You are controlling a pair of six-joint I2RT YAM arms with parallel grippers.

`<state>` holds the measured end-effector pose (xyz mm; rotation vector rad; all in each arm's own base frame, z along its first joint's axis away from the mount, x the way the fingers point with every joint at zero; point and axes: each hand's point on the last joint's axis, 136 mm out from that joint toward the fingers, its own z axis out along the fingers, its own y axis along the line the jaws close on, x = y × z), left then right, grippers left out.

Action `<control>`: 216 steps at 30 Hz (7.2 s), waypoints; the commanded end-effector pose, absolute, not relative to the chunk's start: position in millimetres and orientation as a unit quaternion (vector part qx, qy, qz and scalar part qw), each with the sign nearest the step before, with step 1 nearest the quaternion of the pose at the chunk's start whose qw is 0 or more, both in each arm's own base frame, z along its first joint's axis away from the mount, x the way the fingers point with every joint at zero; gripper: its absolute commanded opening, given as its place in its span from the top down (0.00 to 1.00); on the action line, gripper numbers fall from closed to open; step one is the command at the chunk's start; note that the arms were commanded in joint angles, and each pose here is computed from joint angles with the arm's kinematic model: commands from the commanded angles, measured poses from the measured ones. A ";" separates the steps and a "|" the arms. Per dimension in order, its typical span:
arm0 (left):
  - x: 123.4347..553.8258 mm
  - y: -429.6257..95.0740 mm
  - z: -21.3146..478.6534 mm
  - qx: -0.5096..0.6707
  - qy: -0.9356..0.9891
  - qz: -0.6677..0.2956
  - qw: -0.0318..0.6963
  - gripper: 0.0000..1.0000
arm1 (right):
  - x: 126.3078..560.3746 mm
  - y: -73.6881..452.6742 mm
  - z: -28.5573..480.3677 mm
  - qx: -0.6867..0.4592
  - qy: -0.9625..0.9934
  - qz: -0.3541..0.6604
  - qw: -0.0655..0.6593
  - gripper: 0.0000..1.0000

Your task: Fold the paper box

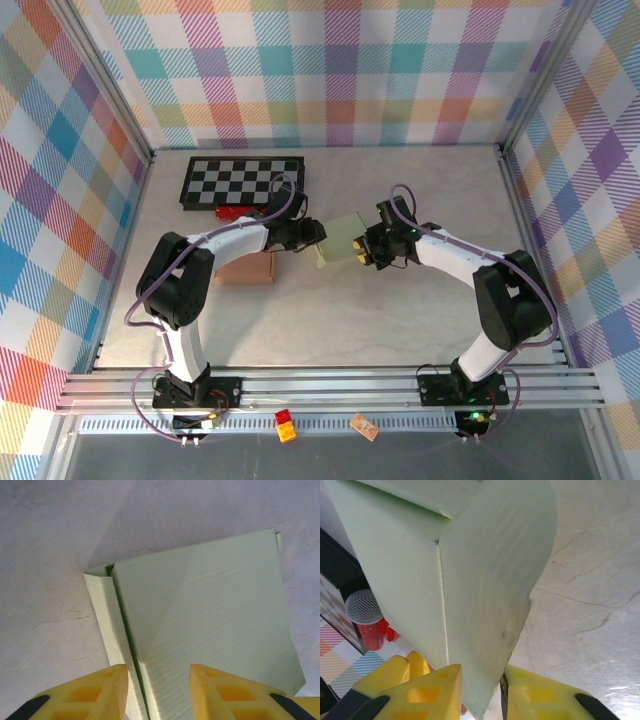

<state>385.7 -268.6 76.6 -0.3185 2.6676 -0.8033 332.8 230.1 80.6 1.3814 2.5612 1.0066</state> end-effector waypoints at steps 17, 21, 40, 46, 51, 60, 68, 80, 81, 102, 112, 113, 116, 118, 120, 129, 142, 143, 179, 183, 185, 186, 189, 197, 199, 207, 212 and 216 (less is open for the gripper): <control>382.1 -264.4 56.8 -0.094 0.951 -0.257 0.142 0.63 | 344.1 179.6 140.2 0.246 0.924 0.262 0.128 0.30; 385.8 -269.0 56.6 -0.087 0.946 -0.271 0.152 0.70 | 369.0 180.8 134.0 0.147 0.939 0.286 0.119 0.30; 377.9 -260.6 40.4 -0.076 0.950 -0.270 0.139 0.79 | 416.7 196.3 71.3 0.031 0.930 0.365 0.025 0.29; 377.4 -252.3 36.0 -0.075 0.949 -0.271 0.143 0.82 | 415.3 207.0 71.2 0.021 0.914 0.404 0.014 0.27; 376.1 -247.8 29.2 -0.073 0.949 -0.273 0.140 0.88 | 409.9 215.0 74.8 0.015 0.899 0.437 0.000 0.26; 380.9 -243.9 27.1 -0.082 0.947 -0.279 0.138 0.91 | 392.6 211.9 65.8 0.011 0.902 0.432 -0.015 0.23; 384.6 -246.3 27.8 -0.082 0.945 -0.286 0.136 0.89 | 394.9 229.9 87.5 0.007 0.873 0.487 -0.010 0.22; 403.2 -253.5 71.9 -0.081 0.929 -0.311 0.181 0.66 | 392.1 236.2 97.6 0.026 0.869 0.494 -0.014 0.50; 405.3 -252.6 78.9 -0.081 0.927 -0.312 0.190 0.64 | 392.0 236.1 98.5 0.028 0.869 0.493 -0.014 0.52; 328.8 -282.8 223.7 0.348 0.792 -0.292 0.408 0.54 | 365.9 211.4 131.8 0.280 0.792 0.506 -0.198 0.72; 296.0 -300.7 187.9 0.542 0.750 -0.166 0.340 0.40 | 346.8 201.3 141.9 0.307 0.781 0.486 -0.244 0.73; 297.0 -302.8 185.5 0.548 0.748 -0.159 0.339 0.40 | 345.8 201.1 142.3 0.307 0.782 0.485 -0.245 0.73; 295.0 -311.4 174.5 0.579 0.735 -0.134 0.327 0.39 | 344.0 200.7 143.6 0.307 0.781 0.484 -0.248 0.73; 294.4 -314.6 164.7 0.593 0.732 -0.120 0.315 0.38 | 342.9 200.6 144.2 0.307 0.781 0.483 -0.249 0.73; 295.8 -315.5 156.7 0.595 0.734 -0.111 0.308 0.35 | 342.6 201.0 144.8 0.309 0.779 0.484 -0.250 0.73; 322.8 -313.4 140.8 0.574 0.750 -0.036 0.327 0.33 | 335.2 201.5 147.5 0.319 0.769 0.486 -0.264 0.76; 324.5 -320.8 129.9 0.576 0.745 -0.025 0.337 0.35 | 324.9 203.5 143.0 0.347 0.748 0.483 -0.294 0.78; 325.3 -320.8 129.4 0.575 0.745 -0.024 0.338 0.35 | 322.9 203.2 142.1 0.350 0.746 0.481 -0.298 0.78; 296.6 -328.1 97.4 0.620 0.742 -0.075 0.244 0.42 | 269.9 203.2 87.7 0.441 0.689 0.407 -0.407 0.61; 295.4 -330.4 97.9 0.620 0.742 -0.081 0.240 0.43 | 273.0 195.2 91.0 0.444 0.700 0.401 -0.391 0.48; 294.5 -330.6 97.3 0.621 0.743 -0.083 0.235 0.44 | 277.8 190.0 95.6 0.442 0.709 0.400 -0.376 0.42; 294.2 -330.4 97.0 0.621 0.744 -0.084 0.233 0.44 | 280.1 187.1 98.4 0.441 0.716 0.397 -0.367 0.37; 293.1 -332.2 96.3 0.621 0.745 -0.090 0.226 0.45 | 283.9 178.8 105.3 0.440 0.734 0.387 -0.343 0.33; 292.4 -336.3 94.4 0.607 0.757 -0.103 0.220 0.46 | 283.9 156.4 123.1 0.440 0.778 0.353 -0.275 0.30; 292.9 -335.9 96.1 0.606 0.757 -0.102 0.222 0.46 | 287.2 145.2 130.5 0.442 0.794 0.345 -0.235 0.30; 294.0 -336.4 98.6 0.599 0.761 -0.102 0.225 0.46 | 322.2 103.2 192.3 0.279 0.899 0.323 0.102 0.50; 295.3 -338.1 98.8 0.592 0.766 -0.107 0.226 0.46 | 309.8 98.2 187.4 0.085 0.943 0.231 0.222 0.60; 295.6 -338.7 100.3 0.594 0.764 -0.106 0.228 0.46 | 304.2 110.4 183.2 -0.040 0.947 0.221 0.231 0.59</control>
